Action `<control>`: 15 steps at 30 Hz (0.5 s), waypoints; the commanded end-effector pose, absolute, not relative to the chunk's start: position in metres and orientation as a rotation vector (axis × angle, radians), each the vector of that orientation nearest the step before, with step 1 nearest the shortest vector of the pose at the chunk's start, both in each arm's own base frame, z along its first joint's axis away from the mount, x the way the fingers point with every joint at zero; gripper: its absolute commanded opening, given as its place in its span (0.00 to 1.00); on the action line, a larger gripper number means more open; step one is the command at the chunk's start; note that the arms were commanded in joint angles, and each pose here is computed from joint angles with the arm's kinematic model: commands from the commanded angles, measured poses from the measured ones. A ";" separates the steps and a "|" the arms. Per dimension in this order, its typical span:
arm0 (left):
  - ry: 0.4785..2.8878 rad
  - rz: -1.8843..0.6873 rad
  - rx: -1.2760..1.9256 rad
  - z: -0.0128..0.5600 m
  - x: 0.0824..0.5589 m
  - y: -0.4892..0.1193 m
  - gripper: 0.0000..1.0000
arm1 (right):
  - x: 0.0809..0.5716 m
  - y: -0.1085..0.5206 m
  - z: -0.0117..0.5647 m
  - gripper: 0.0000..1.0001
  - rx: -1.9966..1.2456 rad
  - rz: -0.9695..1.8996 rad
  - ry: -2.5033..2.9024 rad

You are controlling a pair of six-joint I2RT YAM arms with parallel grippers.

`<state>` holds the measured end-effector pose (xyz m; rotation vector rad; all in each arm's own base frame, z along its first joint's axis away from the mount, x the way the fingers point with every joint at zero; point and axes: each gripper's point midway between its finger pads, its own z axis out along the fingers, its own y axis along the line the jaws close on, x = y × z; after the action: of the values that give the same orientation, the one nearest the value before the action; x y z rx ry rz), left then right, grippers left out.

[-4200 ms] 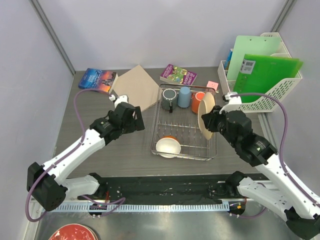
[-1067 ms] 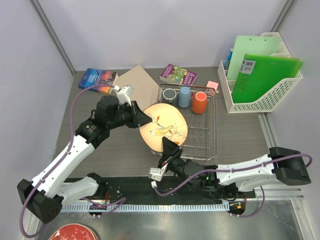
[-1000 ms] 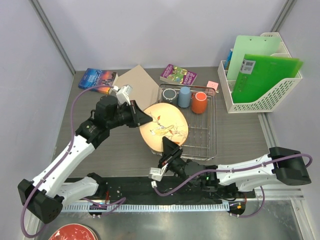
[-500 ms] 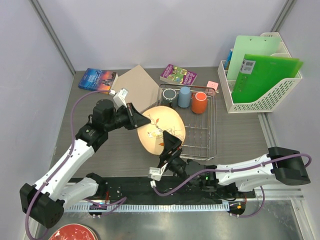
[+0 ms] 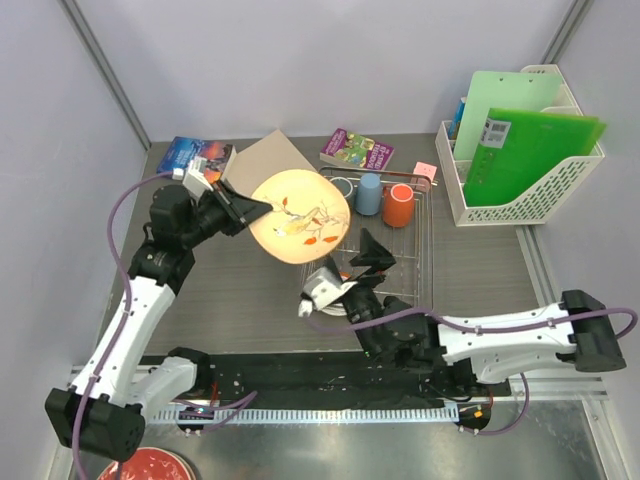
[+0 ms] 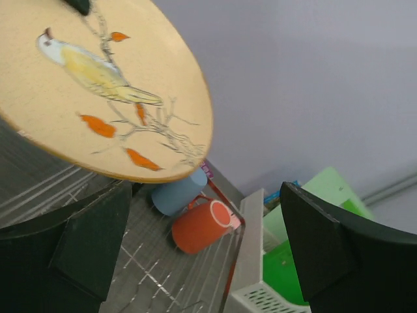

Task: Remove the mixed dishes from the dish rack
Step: Pick up the plate from the dish rack, then place the plate at the center of the board.

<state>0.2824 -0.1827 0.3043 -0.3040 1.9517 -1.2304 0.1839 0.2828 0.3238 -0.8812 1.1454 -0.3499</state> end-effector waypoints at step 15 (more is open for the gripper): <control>1.520 -0.900 -0.897 0.304 0.405 0.000 0.00 | 0.179 0.133 0.360 1.00 0.073 0.366 1.490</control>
<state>0.3763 -0.0507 0.2520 -0.8569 1.8537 -0.8681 0.1803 0.1176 0.3969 0.0898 1.4270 0.3613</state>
